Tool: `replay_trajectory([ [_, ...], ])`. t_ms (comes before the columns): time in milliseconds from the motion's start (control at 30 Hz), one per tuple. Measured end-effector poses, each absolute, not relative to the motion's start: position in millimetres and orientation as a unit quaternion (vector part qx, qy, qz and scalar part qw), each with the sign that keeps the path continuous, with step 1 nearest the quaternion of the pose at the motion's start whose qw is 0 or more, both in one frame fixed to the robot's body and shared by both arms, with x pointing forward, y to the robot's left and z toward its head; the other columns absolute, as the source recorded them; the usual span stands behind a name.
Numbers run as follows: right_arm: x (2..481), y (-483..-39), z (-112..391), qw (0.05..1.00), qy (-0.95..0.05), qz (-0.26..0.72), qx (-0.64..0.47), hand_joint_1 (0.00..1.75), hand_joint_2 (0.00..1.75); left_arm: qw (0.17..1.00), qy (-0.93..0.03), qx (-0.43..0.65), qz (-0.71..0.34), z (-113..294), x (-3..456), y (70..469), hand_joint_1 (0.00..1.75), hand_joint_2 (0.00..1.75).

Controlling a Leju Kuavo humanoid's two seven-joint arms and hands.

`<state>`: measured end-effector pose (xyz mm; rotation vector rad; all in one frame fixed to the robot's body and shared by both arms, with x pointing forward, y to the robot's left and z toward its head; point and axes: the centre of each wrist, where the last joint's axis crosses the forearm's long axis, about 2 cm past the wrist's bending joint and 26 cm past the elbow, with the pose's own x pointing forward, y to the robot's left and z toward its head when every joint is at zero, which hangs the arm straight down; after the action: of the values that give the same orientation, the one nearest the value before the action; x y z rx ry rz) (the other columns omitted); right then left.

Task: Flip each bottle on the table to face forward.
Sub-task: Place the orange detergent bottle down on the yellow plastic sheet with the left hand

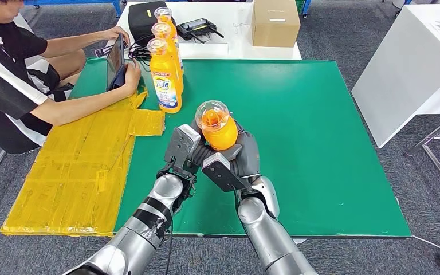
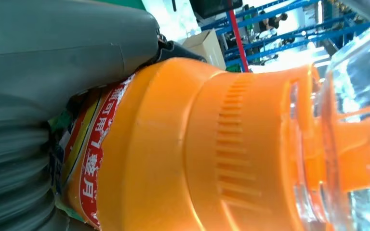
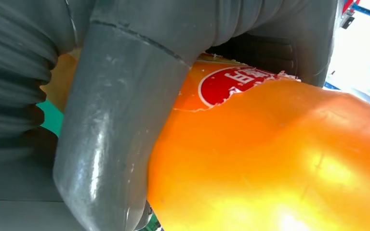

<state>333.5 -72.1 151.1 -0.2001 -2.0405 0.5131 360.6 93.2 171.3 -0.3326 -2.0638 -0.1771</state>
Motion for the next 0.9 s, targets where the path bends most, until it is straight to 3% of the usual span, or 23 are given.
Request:
replay_trajectory([
  [333,325,-76,156,0.475,-0.853,0.198,-0.084,0.00,1.75,0.471,-0.881,-0.019,-0.034,188,370,123,1.75,1.75],
  [600,317,-88,163,0.455,-0.868,0.176,-0.094,0.00,1.75,0.405,-0.886,0.221,-0.047,196,380,159,1.75,1.75],
  [900,312,-94,171,0.430,-0.881,0.169,-0.105,0.00,1.75,0.357,-0.860,0.350,-0.104,195,387,181,1.75,1.75],
])
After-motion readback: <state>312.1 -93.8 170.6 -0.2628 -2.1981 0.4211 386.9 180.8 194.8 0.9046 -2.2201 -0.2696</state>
